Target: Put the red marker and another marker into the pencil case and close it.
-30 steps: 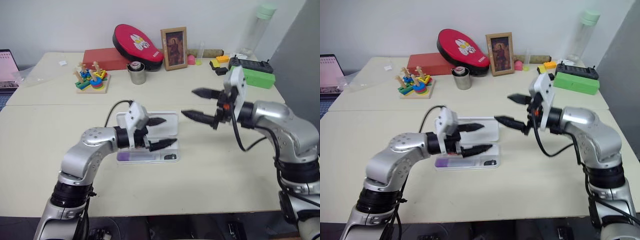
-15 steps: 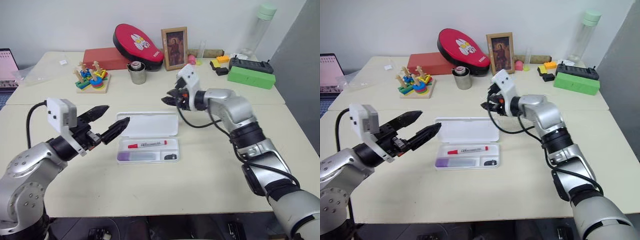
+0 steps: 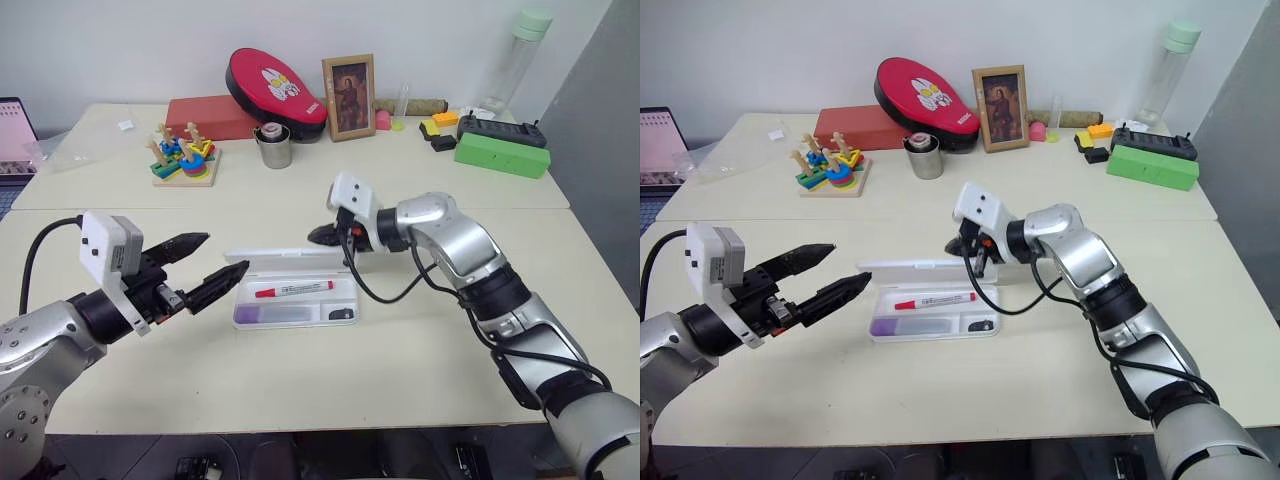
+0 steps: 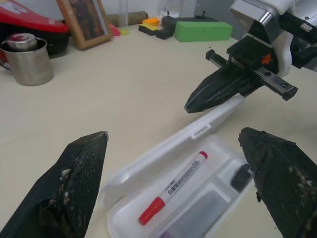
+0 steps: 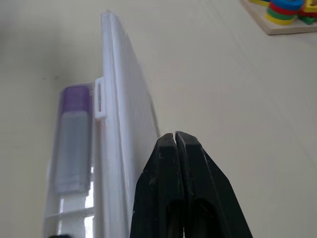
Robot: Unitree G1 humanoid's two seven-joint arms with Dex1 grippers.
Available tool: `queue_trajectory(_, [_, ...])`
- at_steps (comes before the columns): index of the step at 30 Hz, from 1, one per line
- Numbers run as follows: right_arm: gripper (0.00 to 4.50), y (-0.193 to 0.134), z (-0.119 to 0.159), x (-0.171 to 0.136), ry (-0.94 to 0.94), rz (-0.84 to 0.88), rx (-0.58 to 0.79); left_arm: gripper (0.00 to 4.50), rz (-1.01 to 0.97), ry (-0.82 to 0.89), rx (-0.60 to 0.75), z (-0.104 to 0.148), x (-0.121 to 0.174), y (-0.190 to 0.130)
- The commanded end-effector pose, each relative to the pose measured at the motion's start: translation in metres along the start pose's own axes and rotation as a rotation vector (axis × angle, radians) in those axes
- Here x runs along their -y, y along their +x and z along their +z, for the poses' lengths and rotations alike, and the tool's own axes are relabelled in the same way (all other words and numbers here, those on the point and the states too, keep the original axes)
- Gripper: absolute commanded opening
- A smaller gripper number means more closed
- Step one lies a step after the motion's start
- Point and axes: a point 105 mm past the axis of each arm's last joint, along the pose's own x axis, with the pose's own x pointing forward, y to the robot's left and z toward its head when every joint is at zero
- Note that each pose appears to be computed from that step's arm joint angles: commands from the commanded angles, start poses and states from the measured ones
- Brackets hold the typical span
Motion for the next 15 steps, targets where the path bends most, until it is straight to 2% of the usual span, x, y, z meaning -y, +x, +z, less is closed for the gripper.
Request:
queue_trajectory(1, [0.04,0.002,0.000,-0.029,-0.094,0.116,-0.035,4.50,-0.095,0.015,-0.037,-0.001,0.014,-0.003])
queue_trajectory(10, [0.04,0.015,-0.051,-0.046,-0.069,0.138,-0.198,4.50,-0.153,0.017,-0.109,-0.011,0.017,-0.007])
queue_trajectory(13, [0.04,0.012,-0.049,-0.044,-0.031,0.124,-0.161,4.50,-0.155,0.018,-0.108,-0.011,0.017,-0.004])
queue_trajectory(15, [0.04,0.004,-0.030,-0.037,0.018,0.103,-0.040,4.50,-0.101,0.024,-0.096,-0.011,0.008,-0.002])
